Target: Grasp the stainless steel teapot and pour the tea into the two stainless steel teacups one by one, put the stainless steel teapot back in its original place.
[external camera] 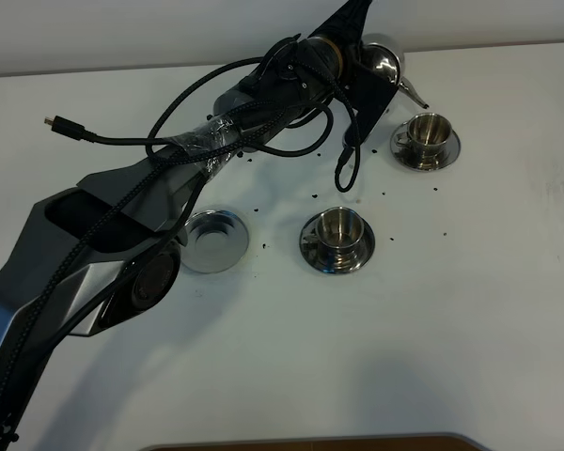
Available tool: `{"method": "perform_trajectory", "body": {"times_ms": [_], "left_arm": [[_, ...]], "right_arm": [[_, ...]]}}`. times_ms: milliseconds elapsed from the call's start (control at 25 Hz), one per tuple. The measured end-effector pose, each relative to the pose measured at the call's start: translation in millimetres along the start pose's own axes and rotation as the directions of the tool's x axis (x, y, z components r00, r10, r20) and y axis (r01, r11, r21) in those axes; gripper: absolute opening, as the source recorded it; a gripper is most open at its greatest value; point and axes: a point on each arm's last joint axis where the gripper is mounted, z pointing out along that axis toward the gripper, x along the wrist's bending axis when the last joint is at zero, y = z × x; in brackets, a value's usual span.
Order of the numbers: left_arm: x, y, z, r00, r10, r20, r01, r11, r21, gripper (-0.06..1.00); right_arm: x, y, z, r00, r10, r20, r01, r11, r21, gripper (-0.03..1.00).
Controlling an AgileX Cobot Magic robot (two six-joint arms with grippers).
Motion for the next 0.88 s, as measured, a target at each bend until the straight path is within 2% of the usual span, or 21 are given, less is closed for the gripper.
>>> {"method": "perform_trajectory", "body": {"times_ms": [440, 880], "left_arm": [[0.7, 0.3, 0.0, 0.999, 0.031, -0.008, -0.031, 1.0, -0.003, 0.24], [4.4, 1.4, -0.1, 0.997, 0.054, -0.049, -0.055, 0.998, -0.013, 0.24]], "right_arm": [[0.0, 0.0, 0.0, 1.0, 0.0, 0.0, 0.0, 1.0, 0.0, 0.24], [0.0, 0.0, 0.0, 1.0, 0.0, 0.0, 0.0, 1.0, 0.0, 0.24]]}}
